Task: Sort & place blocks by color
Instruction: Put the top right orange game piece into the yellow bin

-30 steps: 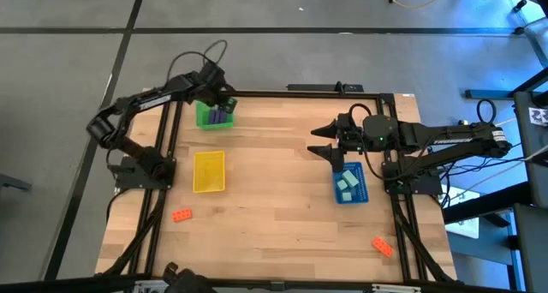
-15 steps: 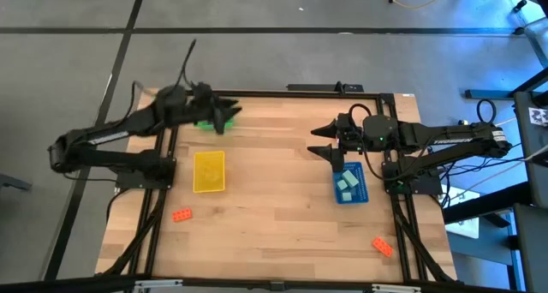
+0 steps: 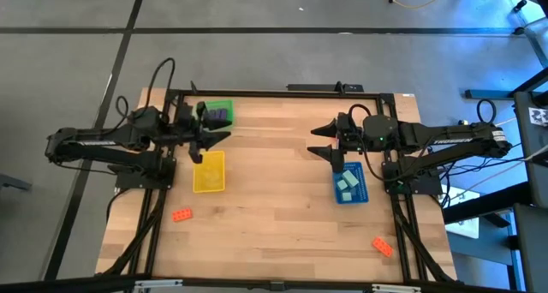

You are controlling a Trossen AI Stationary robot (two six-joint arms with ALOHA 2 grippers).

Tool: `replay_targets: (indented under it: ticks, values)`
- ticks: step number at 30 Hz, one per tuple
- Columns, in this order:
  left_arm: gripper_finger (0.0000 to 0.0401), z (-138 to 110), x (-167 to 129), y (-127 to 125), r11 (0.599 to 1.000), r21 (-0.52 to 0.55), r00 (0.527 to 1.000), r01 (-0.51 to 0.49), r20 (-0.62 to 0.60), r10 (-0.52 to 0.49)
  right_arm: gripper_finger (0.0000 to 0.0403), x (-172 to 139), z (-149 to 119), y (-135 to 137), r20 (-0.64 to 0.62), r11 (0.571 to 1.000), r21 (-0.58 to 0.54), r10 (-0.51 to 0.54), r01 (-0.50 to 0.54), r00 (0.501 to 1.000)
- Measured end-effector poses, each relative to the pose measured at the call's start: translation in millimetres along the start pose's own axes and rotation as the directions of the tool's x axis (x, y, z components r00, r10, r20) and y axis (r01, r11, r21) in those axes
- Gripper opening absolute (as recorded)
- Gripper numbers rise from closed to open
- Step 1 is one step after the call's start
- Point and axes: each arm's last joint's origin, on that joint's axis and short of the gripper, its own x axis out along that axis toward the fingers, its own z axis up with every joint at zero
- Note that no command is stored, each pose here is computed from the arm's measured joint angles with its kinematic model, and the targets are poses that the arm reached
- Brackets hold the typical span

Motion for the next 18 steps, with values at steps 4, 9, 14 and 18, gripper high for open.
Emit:
replay_targets:
  ticks: [4, 9, 14, 18]
  values:
    - [0.0167, 0.3, -0.6, -0.1, 1.000, 0.000, 1.000, 0.000, 0.001, 0.000, 0.0313, 0.0, 0.0, 0.0, 0.000, 1.000, 0.002, 0.000, 0.000, 1.000]
    - [0.0167, 0.2, -0.5, -0.1, 1.000, 0.000, 1.000, 0.000, 0.001, 0.000, 0.0313, 0.0, 0.0, -0.1, 0.000, 1.000, 0.005, 0.000, 0.000, 1.000]
    - [0.0167, 0.5, -0.4, -0.2, 1.000, -0.005, 1.000, 0.001, 0.003, -0.001, 0.0313, 0.0, 0.0, -0.1, 0.001, 1.000, 0.012, -0.001, 0.001, 1.000]
    - [0.0167, 2.3, -0.5, -0.7, 1.000, -0.008, 1.000, 0.007, 0.022, -0.007, 0.0313, -1.5, 1.6, -8.2, -0.011, 0.975, 0.157, -0.155, 0.154, 0.988]
